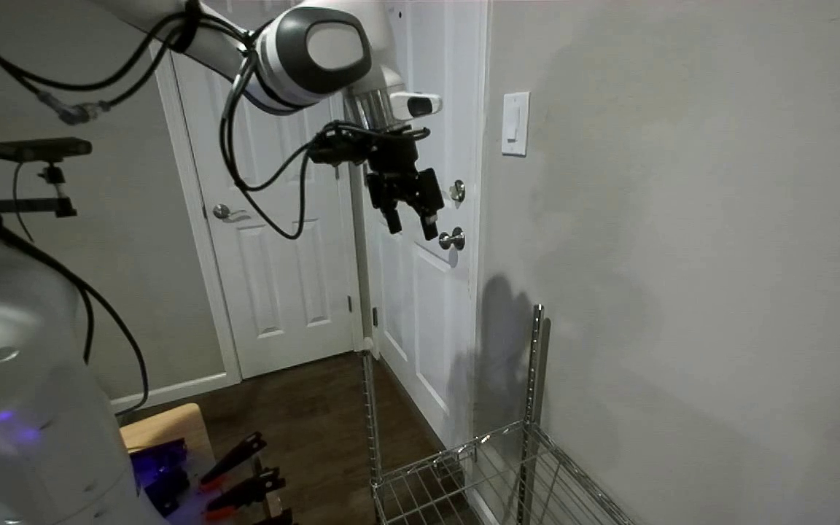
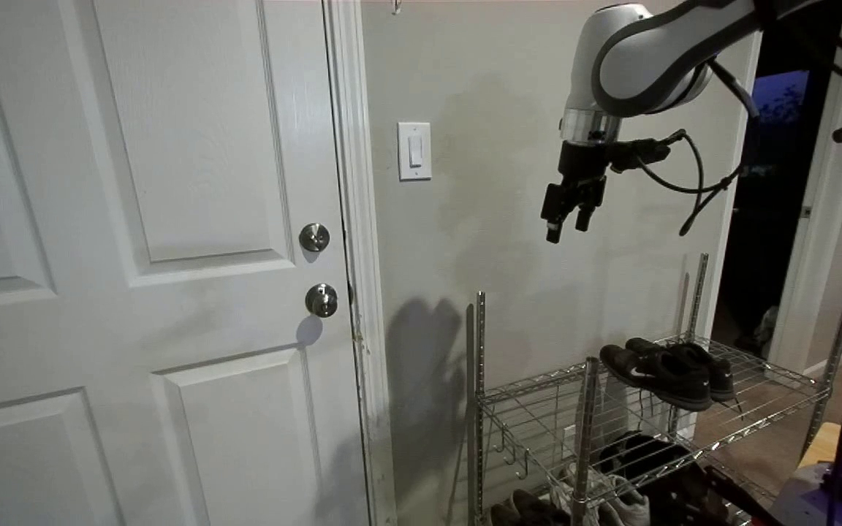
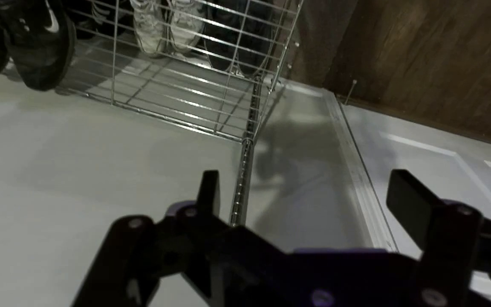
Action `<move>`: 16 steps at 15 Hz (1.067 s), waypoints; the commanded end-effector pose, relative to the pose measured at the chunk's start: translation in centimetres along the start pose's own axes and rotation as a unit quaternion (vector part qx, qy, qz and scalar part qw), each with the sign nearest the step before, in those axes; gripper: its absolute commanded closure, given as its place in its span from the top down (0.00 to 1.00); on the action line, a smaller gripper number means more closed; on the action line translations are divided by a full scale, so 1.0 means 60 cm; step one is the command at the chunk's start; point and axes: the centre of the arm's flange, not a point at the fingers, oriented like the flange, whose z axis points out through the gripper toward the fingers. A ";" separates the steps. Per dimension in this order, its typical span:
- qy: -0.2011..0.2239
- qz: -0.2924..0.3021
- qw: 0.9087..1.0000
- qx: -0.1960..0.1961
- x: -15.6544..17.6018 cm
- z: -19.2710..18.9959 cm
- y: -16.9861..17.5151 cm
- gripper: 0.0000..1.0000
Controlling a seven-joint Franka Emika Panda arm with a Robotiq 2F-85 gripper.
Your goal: Turn off the light switch.
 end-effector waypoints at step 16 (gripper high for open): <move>0.226 -0.014 0.973 -0.050 0.241 -0.026 -0.096 0.60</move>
